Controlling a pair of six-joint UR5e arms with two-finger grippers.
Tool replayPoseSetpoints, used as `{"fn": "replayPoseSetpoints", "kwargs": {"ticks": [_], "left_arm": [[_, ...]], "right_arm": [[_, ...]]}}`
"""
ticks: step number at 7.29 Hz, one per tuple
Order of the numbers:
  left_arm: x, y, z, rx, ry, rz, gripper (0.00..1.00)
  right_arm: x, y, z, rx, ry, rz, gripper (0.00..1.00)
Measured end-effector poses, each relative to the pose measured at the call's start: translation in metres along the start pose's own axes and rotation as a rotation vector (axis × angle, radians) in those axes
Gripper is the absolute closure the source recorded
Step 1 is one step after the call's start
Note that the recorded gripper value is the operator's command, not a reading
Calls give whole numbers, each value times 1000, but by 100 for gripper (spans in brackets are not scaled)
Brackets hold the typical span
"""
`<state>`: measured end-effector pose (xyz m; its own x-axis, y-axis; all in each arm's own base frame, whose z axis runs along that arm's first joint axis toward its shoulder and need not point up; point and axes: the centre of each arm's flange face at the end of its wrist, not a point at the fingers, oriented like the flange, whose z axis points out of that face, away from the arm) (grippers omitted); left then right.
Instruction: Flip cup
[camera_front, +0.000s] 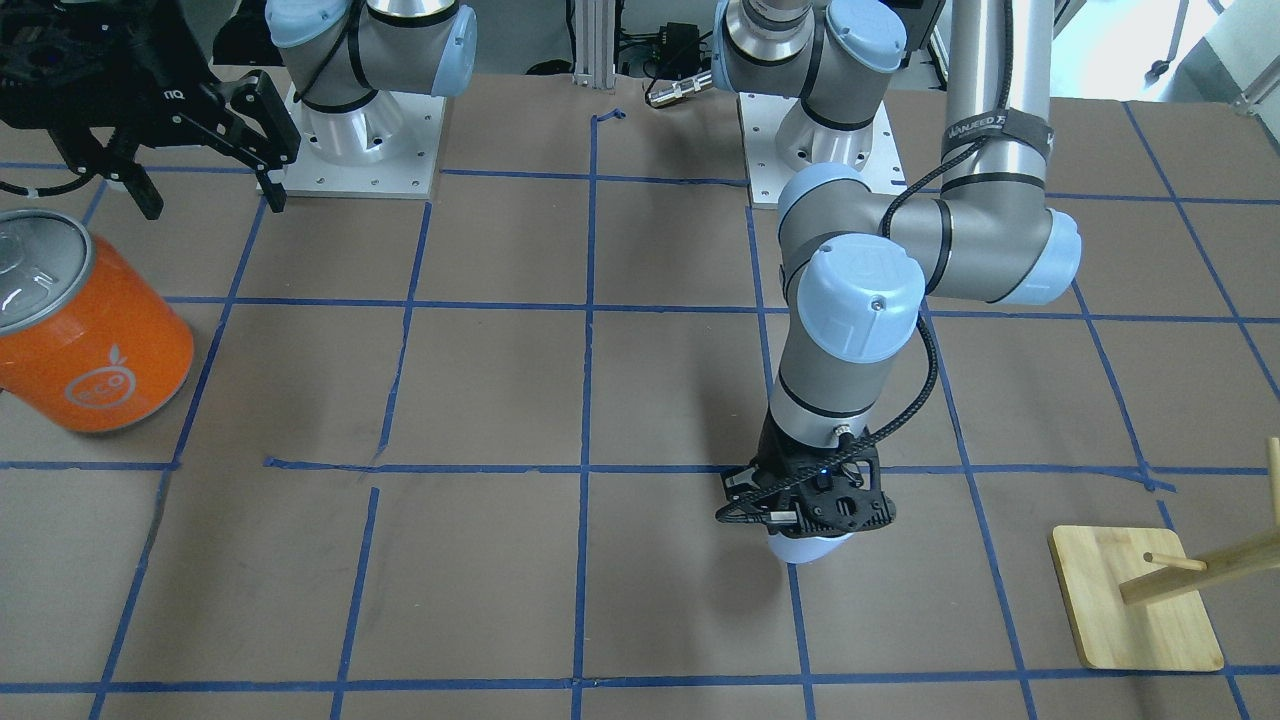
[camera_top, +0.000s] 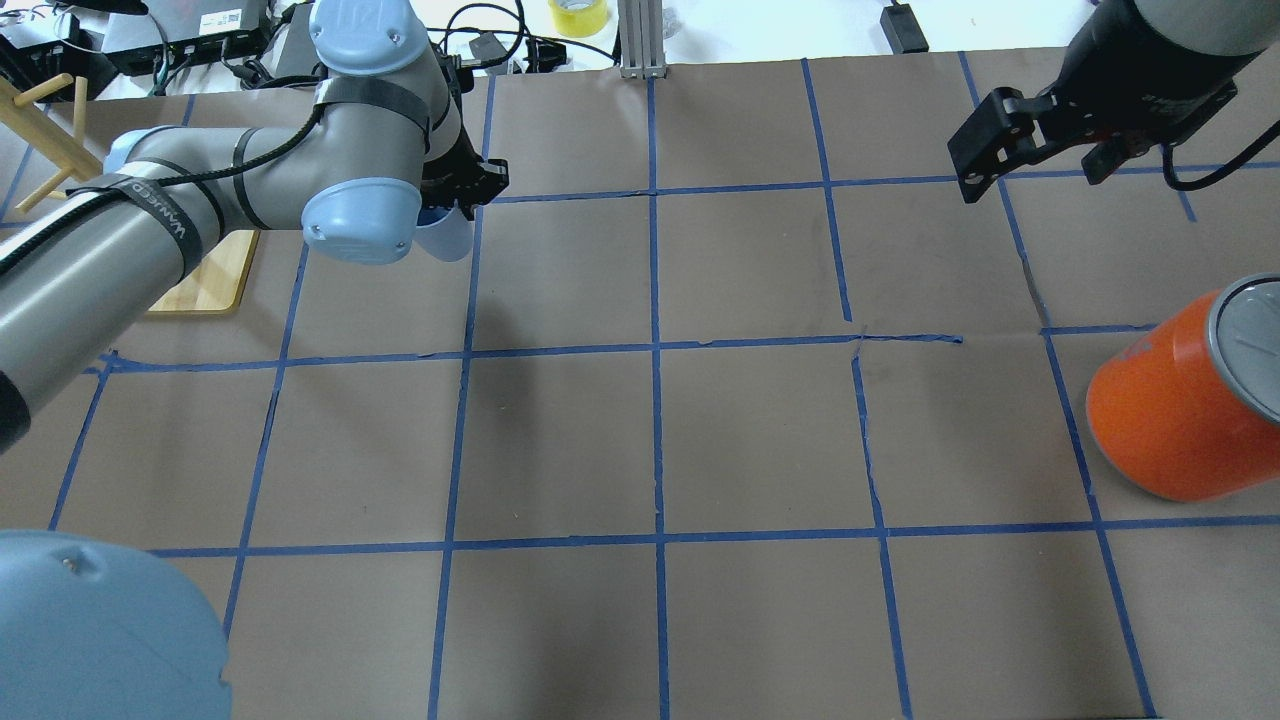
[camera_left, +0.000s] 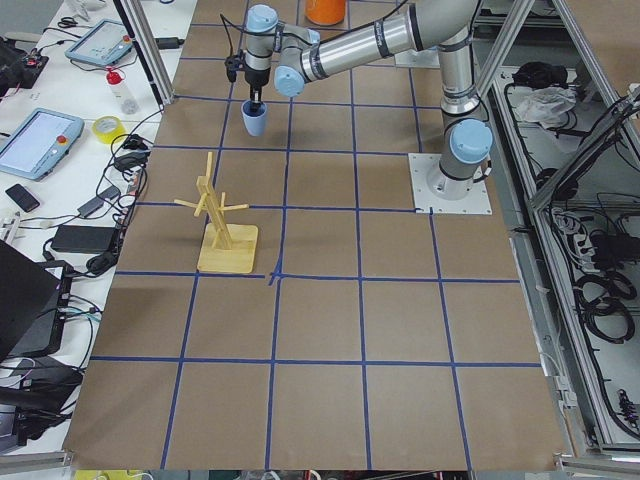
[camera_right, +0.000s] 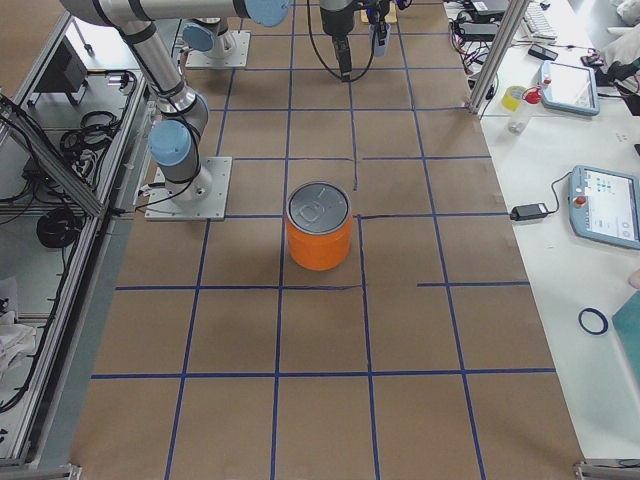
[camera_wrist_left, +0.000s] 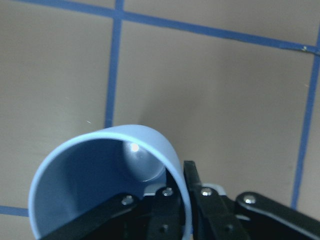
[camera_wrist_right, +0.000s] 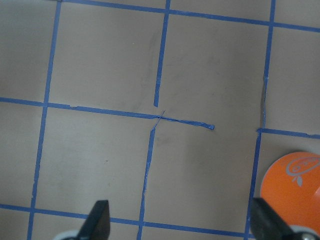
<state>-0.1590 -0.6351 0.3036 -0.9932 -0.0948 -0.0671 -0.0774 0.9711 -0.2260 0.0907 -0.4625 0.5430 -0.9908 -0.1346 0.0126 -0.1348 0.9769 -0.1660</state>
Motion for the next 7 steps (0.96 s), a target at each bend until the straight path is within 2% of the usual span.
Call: {"fn": "replayPoseSetpoints", "kwargs": {"ticks": [2, 6, 7], "left_arm": [[-37, -9, 18, -22, -31, -6, 100], [-50, -10, 56, -77, -41, -9, 99], [-53, -10, 62, -86, -43, -11, 89]], "right_arm": [[1, -6, -13, -8, 1, -12, 0], [4, -18, -11, -74, -14, -6, 0], [1, -18, -11, -77, -21, -13, 0]]}}
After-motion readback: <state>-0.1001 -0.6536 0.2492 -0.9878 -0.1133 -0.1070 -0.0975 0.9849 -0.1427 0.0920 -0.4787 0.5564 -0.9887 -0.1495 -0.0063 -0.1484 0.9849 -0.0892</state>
